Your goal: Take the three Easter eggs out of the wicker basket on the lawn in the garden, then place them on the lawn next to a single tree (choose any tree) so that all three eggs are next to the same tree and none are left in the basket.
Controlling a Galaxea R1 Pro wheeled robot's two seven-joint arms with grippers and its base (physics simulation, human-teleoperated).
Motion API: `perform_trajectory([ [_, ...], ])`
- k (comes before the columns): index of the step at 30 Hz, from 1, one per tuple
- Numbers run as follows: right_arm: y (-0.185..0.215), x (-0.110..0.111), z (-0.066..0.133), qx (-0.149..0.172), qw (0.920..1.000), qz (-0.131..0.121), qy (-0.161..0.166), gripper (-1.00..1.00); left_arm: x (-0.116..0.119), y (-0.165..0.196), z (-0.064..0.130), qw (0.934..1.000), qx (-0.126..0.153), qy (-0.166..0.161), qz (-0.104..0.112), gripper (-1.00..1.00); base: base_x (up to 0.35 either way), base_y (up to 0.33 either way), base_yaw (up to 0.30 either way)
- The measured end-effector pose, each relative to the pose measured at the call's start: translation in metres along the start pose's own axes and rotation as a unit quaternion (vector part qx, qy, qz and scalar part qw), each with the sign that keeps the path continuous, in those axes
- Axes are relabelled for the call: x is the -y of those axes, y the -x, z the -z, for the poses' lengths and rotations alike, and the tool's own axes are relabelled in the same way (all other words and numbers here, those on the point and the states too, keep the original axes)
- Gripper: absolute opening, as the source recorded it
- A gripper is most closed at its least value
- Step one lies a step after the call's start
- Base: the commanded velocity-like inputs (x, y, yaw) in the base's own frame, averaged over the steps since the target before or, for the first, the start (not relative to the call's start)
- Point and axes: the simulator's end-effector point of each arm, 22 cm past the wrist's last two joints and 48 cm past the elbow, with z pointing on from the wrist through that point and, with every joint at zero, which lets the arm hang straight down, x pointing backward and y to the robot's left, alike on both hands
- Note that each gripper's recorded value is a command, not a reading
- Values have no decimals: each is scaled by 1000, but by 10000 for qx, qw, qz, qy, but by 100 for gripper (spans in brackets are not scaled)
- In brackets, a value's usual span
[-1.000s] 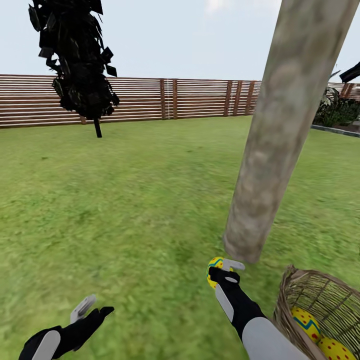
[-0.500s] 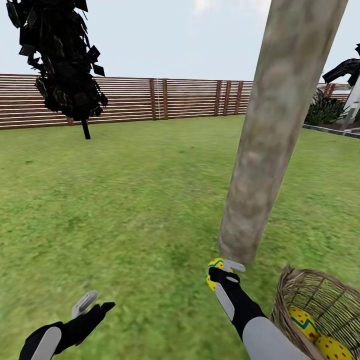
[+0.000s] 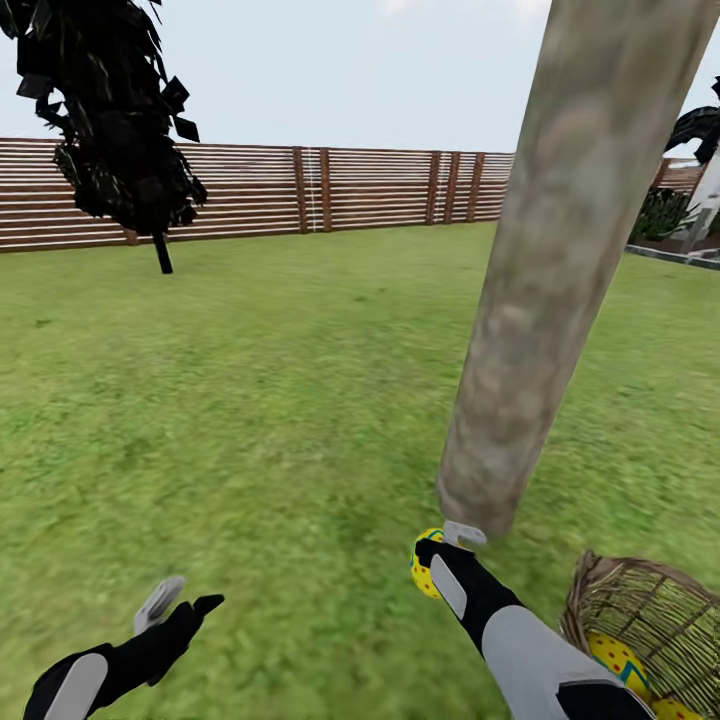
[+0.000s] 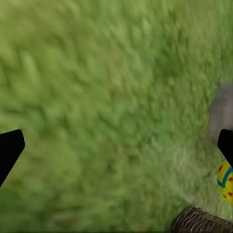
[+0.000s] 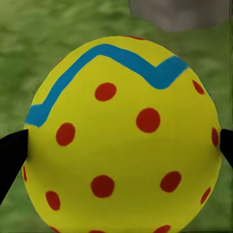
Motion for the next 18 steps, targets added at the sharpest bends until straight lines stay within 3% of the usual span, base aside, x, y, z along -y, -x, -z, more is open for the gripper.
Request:
perform_trajectory([
  [11, -18, 4, -16, -167, 9998, 25, -59, -100, -15, -10, -11, 9998, -145, 147, 62, 100, 0, 0, -242],
  [18, 14, 8, -28, 399, 9990, -173, -114, -100, -23, -17, -17, 9994, -246, 231, 97, 100, 0, 0, -35],
])
